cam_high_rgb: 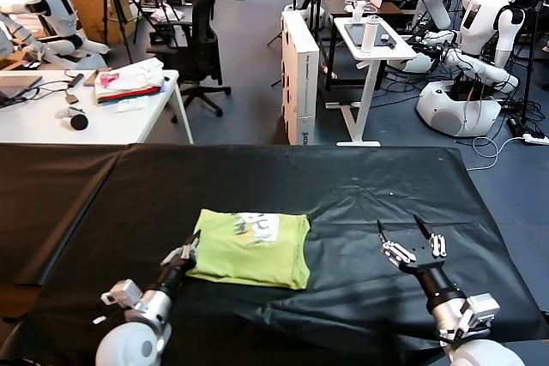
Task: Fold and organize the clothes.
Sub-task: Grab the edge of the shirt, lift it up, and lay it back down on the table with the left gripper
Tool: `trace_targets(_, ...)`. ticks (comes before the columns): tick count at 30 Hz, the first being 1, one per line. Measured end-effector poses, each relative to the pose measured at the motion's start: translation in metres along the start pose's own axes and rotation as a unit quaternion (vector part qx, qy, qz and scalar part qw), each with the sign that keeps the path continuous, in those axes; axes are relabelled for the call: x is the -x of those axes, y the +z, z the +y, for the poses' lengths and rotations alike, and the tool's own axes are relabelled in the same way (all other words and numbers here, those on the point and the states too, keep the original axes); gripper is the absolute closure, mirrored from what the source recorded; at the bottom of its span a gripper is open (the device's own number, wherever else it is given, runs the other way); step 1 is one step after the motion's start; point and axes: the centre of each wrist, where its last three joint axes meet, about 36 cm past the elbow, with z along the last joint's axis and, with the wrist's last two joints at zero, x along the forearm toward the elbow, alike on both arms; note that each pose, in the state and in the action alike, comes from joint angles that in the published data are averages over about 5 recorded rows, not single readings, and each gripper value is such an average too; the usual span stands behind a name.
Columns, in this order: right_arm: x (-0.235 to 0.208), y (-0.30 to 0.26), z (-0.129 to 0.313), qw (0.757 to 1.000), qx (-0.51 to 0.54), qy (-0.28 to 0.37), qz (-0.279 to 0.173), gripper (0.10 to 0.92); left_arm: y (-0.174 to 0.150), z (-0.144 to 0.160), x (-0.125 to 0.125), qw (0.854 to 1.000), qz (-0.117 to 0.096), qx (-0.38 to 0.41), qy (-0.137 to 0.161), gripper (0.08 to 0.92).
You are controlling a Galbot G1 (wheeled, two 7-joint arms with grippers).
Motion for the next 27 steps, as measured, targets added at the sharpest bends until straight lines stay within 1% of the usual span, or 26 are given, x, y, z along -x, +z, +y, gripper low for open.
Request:
trace_targets(6,0.005,0.006,0.003,1.0,-0.001,-0.002,0.003,0.115,-0.034,0.022,-0.011,0.999,-0.018,0.044,-0.025,0.832)
trace_targets(13,0.011,0.012,0.006,1.0,0.003,-0.005,0.007,0.115,-0.09,0.052,-0.034,0.993,-0.05,0.094,-0.059,0.832)
trace_targets(17,0.012,0.015,0.009,1.0,0.006,-0.006,0.009,0.115,-0.119,0.061,-0.05,0.988,-0.068,0.113,-0.075,0.832)
trace_targets(19,0.013,0.016,0.01,1.0,0.007,-0.006,0.01,0.115,-0.132,0.061,-0.058,0.987,-0.075,0.119,-0.083,0.832)
trace_targets(22,0.012,0.017,0.011,1.0,0.007,-0.006,0.011,0.115,-0.148,0.053,-0.067,0.984,-0.086,0.128,-0.091,0.832)
trace_targets(24,0.01,0.018,0.012,1.0,0.006,-0.005,0.013,0.115,-0.155,0.043,-0.07,0.983,-0.093,0.13,-0.094,0.832)
trace_targets(27,0.007,0.018,0.012,1.0,0.004,-0.002,0.015,0.115,-0.157,0.021,-0.07,0.985,-0.095,0.118,-0.088,0.832)
